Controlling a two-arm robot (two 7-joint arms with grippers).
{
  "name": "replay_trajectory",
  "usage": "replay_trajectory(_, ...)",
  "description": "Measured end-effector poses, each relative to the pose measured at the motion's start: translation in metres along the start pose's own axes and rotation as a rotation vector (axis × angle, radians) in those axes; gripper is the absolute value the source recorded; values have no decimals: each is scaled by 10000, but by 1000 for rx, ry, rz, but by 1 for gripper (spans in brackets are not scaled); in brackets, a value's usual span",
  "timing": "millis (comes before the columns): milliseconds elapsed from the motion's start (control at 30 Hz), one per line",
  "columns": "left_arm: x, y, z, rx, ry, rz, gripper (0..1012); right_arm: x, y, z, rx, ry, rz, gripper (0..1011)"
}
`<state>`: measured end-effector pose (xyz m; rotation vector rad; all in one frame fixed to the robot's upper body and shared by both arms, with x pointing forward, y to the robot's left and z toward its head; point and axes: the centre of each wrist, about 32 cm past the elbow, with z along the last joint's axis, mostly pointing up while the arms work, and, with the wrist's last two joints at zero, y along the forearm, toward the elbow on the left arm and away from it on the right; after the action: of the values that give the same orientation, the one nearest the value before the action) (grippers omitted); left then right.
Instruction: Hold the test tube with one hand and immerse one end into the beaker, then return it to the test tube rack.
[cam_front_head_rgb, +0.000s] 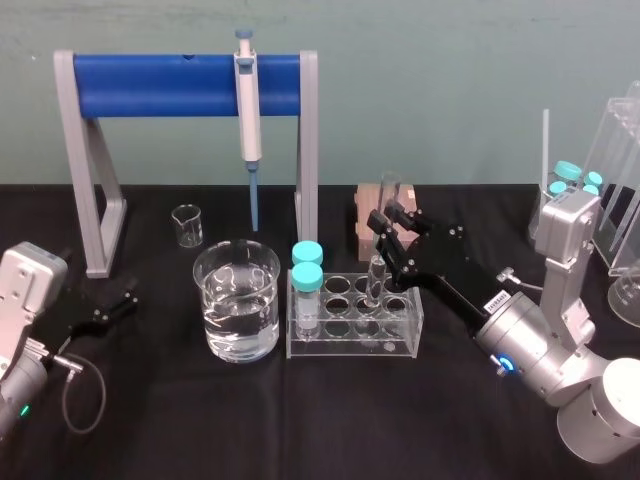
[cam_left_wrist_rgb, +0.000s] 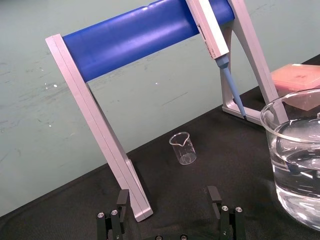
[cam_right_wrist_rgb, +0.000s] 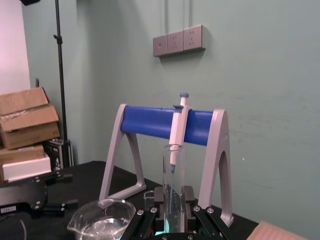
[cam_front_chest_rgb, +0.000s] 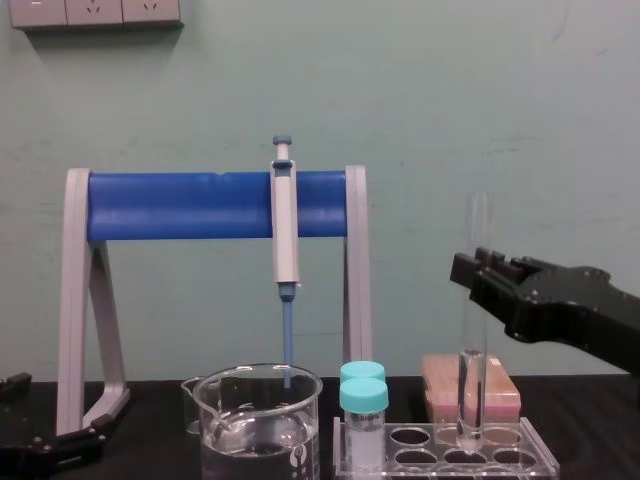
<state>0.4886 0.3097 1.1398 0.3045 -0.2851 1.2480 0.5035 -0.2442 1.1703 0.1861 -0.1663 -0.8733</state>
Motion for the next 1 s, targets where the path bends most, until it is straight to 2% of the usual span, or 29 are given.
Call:
replay_trajectory(300,0,0,0,0,0,0,1000,19,18,-111,-23,-1,-8,226)
replay_trajectory(733,0,0,0,0,0,0,1000,27,77,-151,-19,5,-3,226)
replay_trajectory(1000,0,0,0,0,0,0,1000,42,71,-208,-45,5,-6,226)
